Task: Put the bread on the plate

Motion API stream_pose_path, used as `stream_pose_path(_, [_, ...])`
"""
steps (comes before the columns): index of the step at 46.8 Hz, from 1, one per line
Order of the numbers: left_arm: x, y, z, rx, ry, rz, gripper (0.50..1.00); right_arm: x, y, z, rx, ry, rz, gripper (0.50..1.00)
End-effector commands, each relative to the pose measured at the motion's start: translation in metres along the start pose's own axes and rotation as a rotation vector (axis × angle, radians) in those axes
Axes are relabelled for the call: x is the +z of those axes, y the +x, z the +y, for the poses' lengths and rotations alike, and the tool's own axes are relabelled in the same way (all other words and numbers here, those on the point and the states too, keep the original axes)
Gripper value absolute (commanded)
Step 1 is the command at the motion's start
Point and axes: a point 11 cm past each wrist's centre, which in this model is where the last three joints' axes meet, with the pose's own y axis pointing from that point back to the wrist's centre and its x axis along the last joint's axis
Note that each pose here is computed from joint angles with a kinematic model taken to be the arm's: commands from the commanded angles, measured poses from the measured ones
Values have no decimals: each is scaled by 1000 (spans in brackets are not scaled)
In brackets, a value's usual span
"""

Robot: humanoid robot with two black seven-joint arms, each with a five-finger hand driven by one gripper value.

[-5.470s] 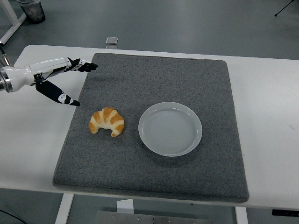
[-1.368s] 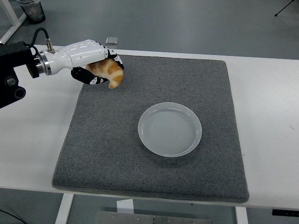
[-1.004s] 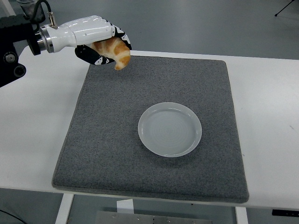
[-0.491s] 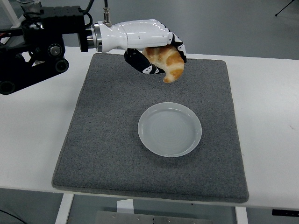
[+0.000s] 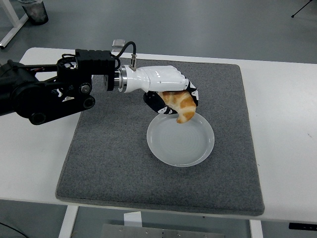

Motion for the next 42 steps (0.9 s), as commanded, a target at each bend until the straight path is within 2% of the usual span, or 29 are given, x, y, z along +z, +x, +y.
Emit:
stream_pose_path(1, [-1, -14, -5, -29, 13, -15, 500, 0, 0, 0, 0, 0, 0, 952])
stream_pose_path(22, [-2, -66, -16, -83, 18, -30, 500, 0, 0, 0, -1, 0, 0, 952])
stream_pose_path(42, [-4, -83, -17, -88, 31, 16, 500, 0, 0, 0, -1, 0, 0, 952])
